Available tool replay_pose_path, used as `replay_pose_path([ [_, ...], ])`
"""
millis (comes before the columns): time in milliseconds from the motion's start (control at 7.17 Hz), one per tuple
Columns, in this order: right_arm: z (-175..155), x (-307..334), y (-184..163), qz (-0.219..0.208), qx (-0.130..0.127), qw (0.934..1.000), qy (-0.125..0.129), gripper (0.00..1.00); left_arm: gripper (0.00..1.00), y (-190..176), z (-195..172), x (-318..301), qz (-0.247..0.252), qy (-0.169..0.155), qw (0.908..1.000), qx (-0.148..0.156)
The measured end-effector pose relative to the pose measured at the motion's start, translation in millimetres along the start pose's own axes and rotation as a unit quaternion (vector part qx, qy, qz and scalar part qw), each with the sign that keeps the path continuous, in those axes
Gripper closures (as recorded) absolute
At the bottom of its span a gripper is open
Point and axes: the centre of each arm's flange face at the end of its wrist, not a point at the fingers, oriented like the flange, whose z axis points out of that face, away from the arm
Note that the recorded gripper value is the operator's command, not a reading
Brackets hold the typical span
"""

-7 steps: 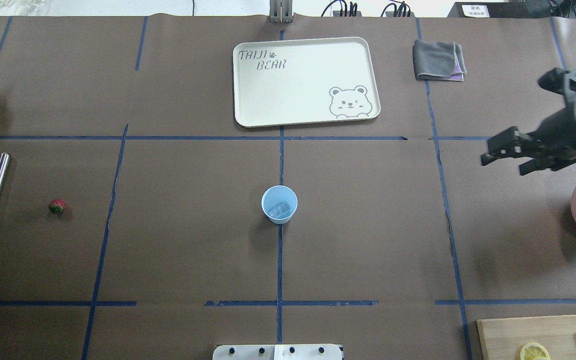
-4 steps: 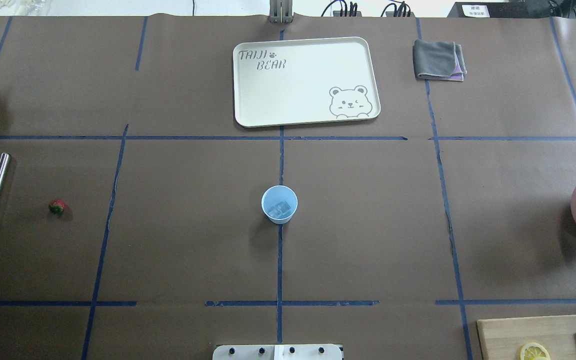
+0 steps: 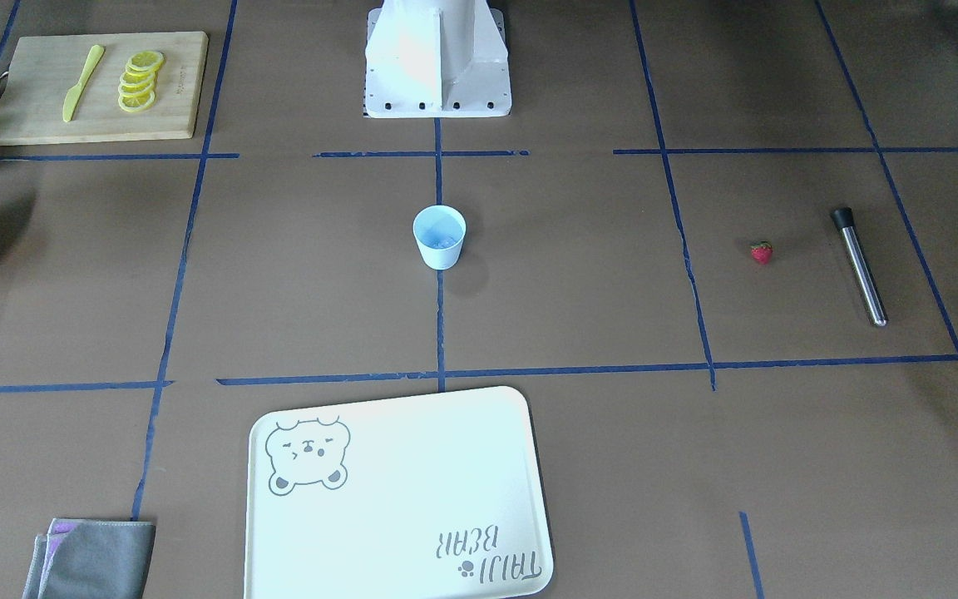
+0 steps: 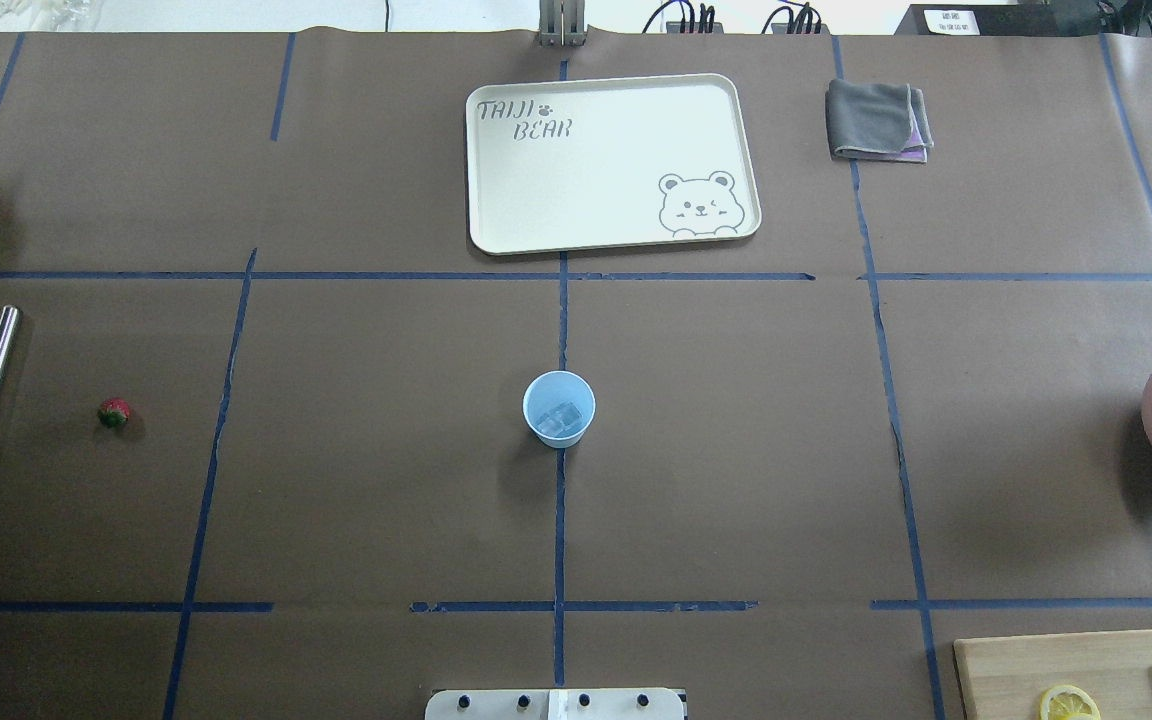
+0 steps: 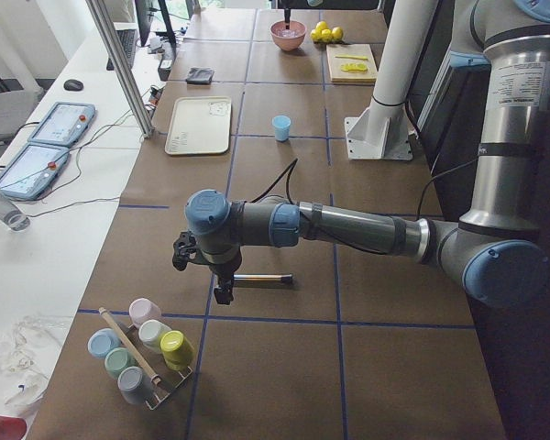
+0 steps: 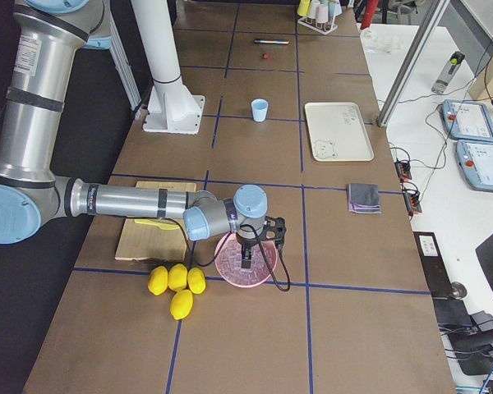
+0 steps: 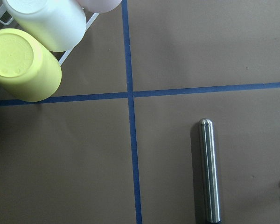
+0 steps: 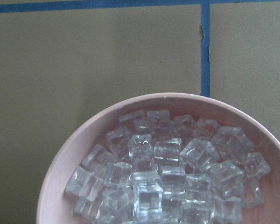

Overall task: Mash ice and strawberries in cup
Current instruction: 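Grasp a third ice cube from the bowl with the right gripper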

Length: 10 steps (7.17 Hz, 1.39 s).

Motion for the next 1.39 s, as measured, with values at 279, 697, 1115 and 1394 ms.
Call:
replay_pose_path([
  [279, 9.2, 0.5, -6.0, 0.011, -0.004, 0.9999, 0.0, 0.04, 0.0, 0.1, -0.8, 0.9, 0.001, 0.0, 1.0, 0.001],
  [697, 31.8, -4.2, -7.6, 0.004, -0.026, 0.9996, 0.005, 0.66, 0.0, 0.6, -2.3, 1.7, 0.0, 0.0, 1.0, 0.002],
  [1115, 32.4, -7.6, -7.9, -0.007, -0.026, 0.9996, 0.004, 1.0, 0.0, 0.4, -2.2, 2.0, 0.001, 0.0, 1.0, 0.002],
  [1394, 27.7, -12.4, -9.7, -0.015, -0.02, 0.9997, 0.001, 1.0, 0.0, 0.4, -1.6, 1.5, 0.002, 0.0, 1.0, 0.001],
])
